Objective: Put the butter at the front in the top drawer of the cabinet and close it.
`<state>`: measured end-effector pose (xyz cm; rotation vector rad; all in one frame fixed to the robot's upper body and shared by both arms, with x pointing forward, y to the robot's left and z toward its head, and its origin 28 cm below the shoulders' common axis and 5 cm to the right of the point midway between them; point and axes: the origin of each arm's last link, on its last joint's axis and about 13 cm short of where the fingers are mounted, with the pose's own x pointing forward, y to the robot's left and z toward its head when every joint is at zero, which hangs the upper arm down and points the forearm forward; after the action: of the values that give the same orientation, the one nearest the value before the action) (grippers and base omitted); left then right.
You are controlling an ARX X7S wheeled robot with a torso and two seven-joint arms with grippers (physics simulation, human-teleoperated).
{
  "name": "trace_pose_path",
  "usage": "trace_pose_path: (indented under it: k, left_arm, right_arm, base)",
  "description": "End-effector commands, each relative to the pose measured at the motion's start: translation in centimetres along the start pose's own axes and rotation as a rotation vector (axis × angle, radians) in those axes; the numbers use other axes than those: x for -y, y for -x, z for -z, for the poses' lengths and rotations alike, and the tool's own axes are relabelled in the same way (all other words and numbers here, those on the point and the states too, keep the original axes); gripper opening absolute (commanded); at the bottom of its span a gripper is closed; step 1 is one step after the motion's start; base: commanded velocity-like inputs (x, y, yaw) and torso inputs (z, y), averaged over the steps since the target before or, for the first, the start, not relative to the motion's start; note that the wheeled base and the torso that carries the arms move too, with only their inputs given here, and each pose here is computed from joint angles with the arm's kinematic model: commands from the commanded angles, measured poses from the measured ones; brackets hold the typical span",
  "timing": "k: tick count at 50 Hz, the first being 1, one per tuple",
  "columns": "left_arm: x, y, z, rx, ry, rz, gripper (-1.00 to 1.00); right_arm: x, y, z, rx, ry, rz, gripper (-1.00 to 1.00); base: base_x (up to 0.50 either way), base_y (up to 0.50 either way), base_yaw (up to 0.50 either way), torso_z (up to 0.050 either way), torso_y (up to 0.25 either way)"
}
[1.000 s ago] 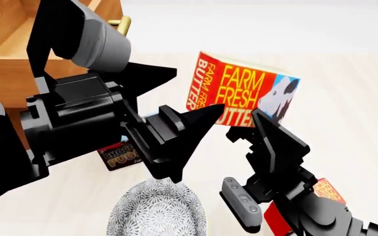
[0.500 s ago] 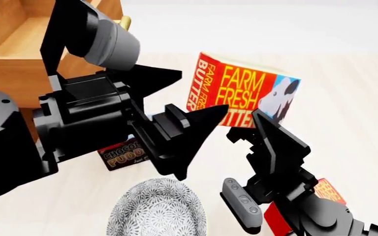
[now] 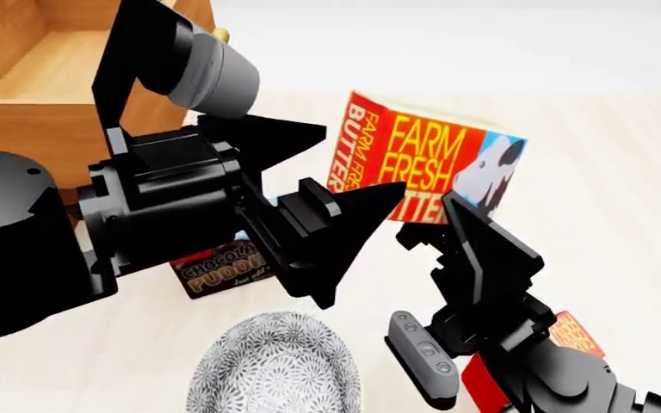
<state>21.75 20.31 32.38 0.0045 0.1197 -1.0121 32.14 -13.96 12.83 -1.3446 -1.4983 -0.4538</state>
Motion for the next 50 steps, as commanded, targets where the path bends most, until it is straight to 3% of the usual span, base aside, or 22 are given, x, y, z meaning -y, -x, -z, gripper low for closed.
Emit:
trace_pose_path:
  k: [1,50]
  left_arm:
    - [-0.2,-0.4,0.1,-0.003,0.007,0.006,1.00]
    - [-0.6,-1.8,0.0,-0.012,0.026,0.045,1.00]
  right_arm:
    - [0.1,-0.3,0.4,0.001,0.034,0.023,-1.00]
    - [0.5,0.1,0.4,-0.007,0.041,0.018,-1.00]
  base:
    - [0.00,0.00,0.00,0.000,0.000]
    - [0.00,0.00,0.00,0.000,0.000]
